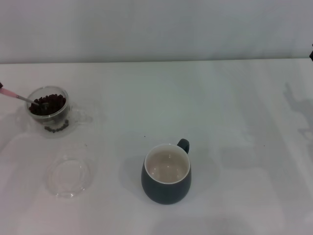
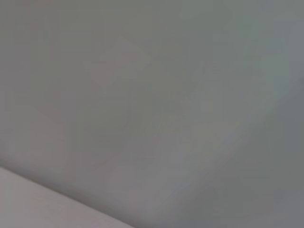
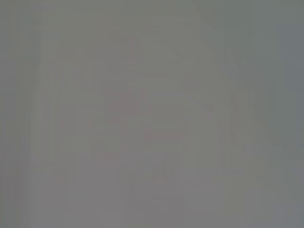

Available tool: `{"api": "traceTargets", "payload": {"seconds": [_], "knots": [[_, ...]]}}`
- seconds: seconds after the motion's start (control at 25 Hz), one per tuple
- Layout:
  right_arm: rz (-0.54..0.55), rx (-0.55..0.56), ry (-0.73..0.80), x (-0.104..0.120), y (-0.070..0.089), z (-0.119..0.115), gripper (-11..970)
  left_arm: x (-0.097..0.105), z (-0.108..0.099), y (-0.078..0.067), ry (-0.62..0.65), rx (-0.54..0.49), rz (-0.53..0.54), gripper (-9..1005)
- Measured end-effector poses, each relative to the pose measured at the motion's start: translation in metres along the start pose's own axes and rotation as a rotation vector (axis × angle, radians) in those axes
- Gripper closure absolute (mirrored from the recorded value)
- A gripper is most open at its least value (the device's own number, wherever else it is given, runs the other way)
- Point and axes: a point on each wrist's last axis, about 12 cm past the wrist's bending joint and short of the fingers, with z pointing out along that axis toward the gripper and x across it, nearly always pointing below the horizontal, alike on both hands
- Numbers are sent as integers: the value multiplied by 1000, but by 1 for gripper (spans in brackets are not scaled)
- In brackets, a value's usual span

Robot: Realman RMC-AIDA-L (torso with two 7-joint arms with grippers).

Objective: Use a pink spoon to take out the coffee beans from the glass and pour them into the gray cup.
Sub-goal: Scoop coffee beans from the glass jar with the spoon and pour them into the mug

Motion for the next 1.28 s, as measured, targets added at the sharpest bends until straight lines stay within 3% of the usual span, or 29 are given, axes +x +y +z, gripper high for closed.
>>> {"api": "traceTargets", "payload": {"seconds": [0.8,1.28], "knots": [[-7,1,3,0,-1,1,102,4,-18,10,-8,-20,-268,859],[-8,-11,0,-1,1,3,102,3,-28,11,-40,3,-357,858]]}}
